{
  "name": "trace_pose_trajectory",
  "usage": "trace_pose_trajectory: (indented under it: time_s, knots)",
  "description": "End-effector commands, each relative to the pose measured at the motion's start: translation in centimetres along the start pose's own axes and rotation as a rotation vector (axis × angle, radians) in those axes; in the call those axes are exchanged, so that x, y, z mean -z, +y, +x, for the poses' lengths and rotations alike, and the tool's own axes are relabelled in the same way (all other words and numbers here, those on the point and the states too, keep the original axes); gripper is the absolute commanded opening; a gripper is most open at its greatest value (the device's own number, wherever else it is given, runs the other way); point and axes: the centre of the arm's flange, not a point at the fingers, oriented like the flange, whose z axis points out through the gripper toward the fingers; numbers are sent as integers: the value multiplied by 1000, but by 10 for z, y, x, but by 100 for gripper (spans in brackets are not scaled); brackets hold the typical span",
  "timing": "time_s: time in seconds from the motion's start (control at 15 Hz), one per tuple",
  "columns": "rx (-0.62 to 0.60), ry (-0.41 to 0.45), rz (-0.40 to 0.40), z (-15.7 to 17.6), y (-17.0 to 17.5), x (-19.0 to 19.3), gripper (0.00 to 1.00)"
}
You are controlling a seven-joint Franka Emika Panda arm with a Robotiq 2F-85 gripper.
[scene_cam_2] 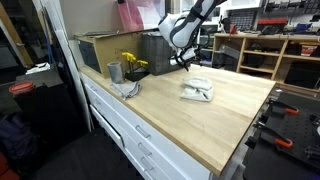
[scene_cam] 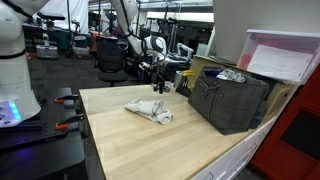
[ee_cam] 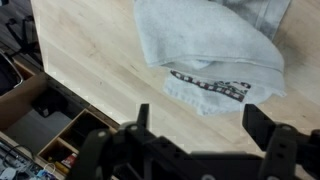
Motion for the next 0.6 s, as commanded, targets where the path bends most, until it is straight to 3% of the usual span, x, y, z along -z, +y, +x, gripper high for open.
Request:
trace_pose_trajectory:
  time_s: [0.0, 0.27, 0.53]
  knots:
    - [45, -34, -42, 15, 38, -22, 100]
    - [126, -191, -87, 25, 75, -54, 100]
    - [203, -396, -44, 31, 95, -71, 100]
